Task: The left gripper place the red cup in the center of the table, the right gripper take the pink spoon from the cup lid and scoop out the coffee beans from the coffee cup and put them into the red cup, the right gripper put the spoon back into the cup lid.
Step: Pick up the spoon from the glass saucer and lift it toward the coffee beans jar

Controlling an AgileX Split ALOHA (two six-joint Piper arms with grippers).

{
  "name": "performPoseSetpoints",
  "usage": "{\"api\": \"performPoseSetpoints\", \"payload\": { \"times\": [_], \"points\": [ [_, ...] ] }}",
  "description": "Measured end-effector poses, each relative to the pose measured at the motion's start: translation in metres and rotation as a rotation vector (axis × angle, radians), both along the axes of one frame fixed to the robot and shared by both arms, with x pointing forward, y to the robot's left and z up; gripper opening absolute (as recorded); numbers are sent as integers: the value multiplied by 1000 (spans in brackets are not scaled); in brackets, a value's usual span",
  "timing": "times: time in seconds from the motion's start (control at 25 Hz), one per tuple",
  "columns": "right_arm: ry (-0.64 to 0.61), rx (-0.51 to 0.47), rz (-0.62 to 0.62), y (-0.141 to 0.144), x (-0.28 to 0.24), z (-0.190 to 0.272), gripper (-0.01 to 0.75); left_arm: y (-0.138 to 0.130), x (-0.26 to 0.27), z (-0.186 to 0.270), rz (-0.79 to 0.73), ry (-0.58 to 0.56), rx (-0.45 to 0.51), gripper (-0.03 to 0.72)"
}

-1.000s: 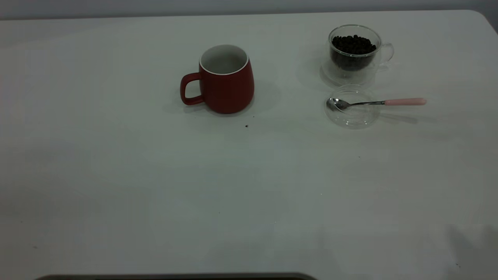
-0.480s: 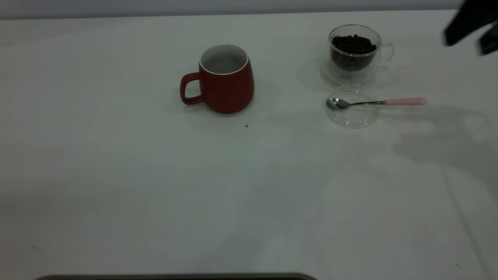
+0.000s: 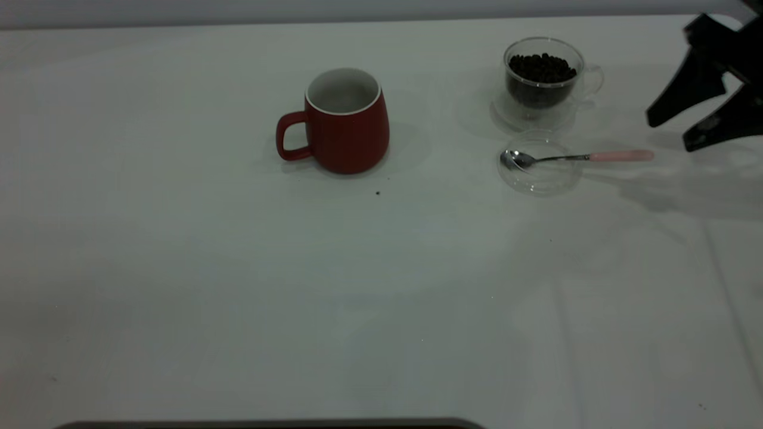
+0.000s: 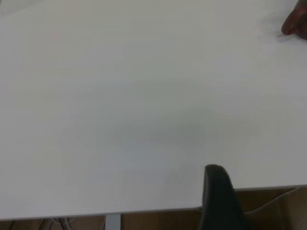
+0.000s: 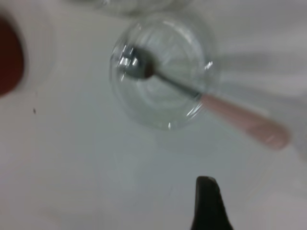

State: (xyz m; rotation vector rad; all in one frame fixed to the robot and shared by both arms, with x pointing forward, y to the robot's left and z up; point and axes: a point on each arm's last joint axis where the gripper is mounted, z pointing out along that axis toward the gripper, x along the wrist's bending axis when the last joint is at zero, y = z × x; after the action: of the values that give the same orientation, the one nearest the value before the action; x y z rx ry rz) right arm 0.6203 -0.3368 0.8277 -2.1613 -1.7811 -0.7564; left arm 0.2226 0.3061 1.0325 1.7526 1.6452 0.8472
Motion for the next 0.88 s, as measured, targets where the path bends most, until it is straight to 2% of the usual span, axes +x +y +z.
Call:
{"api": "performPoseSetpoints", "payload": {
  "times": [0.12,0.28,0.48,0.68,0.88],
  "points": [
    [-38,56,-74,-21,1,-9,537,0,0,0,0,0,0,493],
    [-66,108,-129,-34,0,-27,558,0,0,0,0,0,0,493],
    [-75,196,-122,-34,-5,-49,606,0,0,0,0,0,0,493],
    [-112,269,-127,-30,-5,-60,607,0,0,0,0,0,0,493],
    [-97,292,-124,-27,-9,-75,600,0,0,0,0,0,0,493]
  ]
}}
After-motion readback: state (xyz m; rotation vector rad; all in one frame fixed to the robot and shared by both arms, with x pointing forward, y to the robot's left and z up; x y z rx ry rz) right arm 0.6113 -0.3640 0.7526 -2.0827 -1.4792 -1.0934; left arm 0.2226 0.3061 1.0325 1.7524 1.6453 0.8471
